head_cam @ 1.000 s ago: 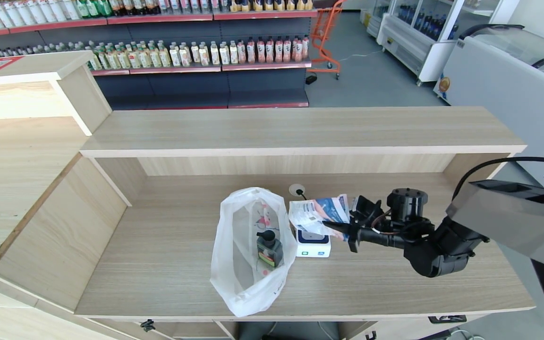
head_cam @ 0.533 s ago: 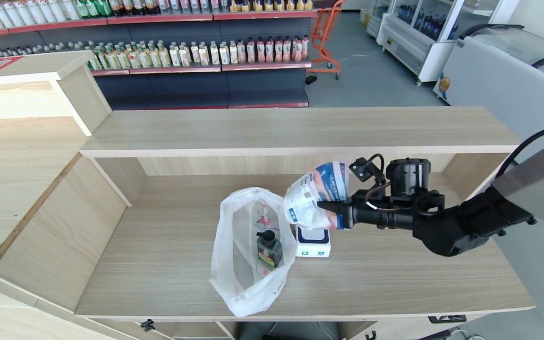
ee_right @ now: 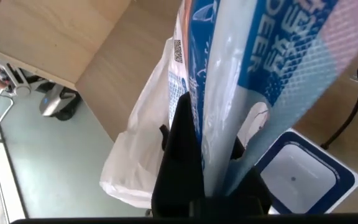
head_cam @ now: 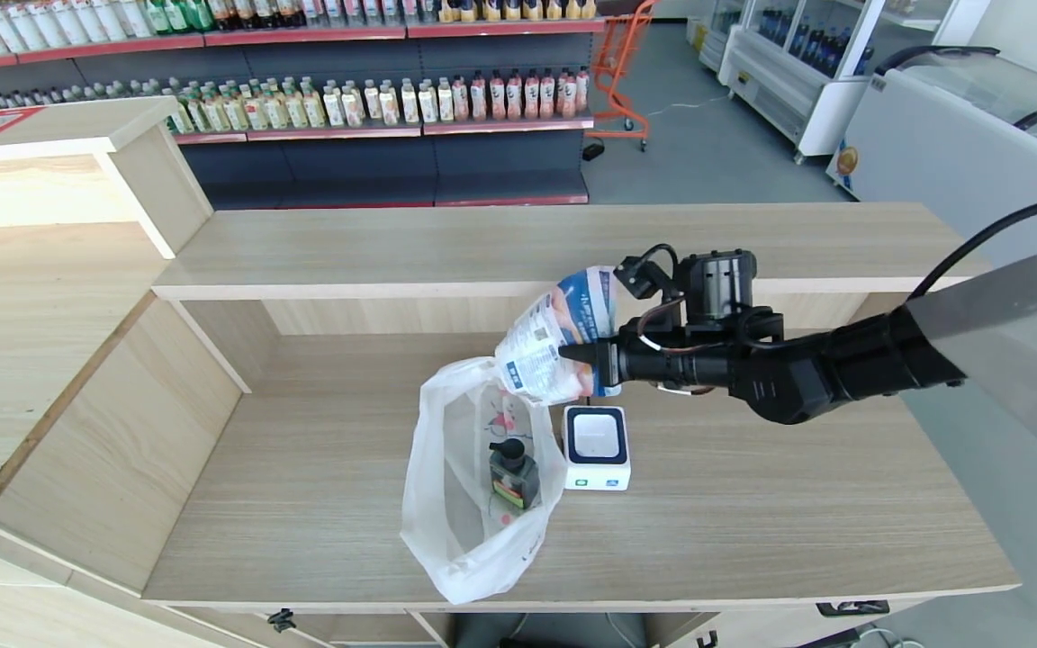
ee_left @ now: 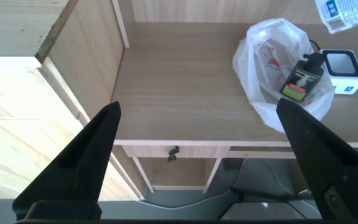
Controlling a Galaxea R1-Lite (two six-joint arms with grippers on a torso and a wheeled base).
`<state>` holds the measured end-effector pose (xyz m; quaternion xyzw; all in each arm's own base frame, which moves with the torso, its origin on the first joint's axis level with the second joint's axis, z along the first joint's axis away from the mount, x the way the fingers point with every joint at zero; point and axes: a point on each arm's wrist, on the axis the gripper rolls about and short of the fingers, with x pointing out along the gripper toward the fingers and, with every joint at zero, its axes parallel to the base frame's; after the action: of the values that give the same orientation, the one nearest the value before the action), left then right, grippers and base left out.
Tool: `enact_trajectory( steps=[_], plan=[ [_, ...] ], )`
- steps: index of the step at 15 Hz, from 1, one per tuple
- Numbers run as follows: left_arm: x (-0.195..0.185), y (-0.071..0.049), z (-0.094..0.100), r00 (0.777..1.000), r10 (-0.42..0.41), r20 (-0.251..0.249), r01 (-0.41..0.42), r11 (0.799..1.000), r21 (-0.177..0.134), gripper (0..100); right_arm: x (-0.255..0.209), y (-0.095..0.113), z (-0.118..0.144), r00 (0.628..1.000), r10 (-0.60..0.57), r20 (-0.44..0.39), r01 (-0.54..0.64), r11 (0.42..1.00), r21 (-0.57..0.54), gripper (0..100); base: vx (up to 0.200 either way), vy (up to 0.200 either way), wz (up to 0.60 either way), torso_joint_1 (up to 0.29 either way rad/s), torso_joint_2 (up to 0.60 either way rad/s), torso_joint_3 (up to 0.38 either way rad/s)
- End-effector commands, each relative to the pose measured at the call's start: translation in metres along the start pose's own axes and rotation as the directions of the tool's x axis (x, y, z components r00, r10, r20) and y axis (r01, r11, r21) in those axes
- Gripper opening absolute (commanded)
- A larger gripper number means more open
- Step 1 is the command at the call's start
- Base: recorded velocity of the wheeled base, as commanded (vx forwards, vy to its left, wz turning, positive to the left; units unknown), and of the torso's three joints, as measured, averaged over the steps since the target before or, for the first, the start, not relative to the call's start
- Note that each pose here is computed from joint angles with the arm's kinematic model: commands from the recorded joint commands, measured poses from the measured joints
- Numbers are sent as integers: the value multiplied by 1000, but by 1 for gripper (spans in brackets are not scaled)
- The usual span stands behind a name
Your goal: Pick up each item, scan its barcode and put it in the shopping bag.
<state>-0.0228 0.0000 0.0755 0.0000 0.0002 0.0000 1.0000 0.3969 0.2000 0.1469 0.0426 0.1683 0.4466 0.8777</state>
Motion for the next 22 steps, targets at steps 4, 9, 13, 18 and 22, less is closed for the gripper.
enact_trajectory(
  steps=[4, 9, 13, 18, 22],
  plan=[
    [0, 0, 0, 1000, 0, -1, 0, 1000, -2, 100, 38, 12, -25, 995, 56, -78, -58, 998, -13, 0, 0, 0, 0, 0, 0, 0],
    [0, 0, 0, 1000, 0, -1, 0, 1000, 0, 100, 41, -14, -49, 991, -4, -137, -20, 984, -177, 0, 0, 0, 0, 0, 0, 0],
    [0, 0, 0, 1000, 0, -1, 0, 1000, 0, 100, 39, -14, -49, 989, -10, -144, -13, 987, -163, 0, 0, 0, 0, 0, 0, 0],
    [0, 0, 0, 1000, -2, -1, 2, 1000, 0, 100, 56, -13, -71, 982, 7, -188, -43, 981, -190, 0, 0, 0, 0, 0, 0, 0],
    [0, 0, 0, 1000, 0, -1, 0, 1000, 0, 100, 67, -19, -82, 980, 5, -196, -49, 975, -219, 0, 0, 0, 0, 0, 0, 0]
  ],
)
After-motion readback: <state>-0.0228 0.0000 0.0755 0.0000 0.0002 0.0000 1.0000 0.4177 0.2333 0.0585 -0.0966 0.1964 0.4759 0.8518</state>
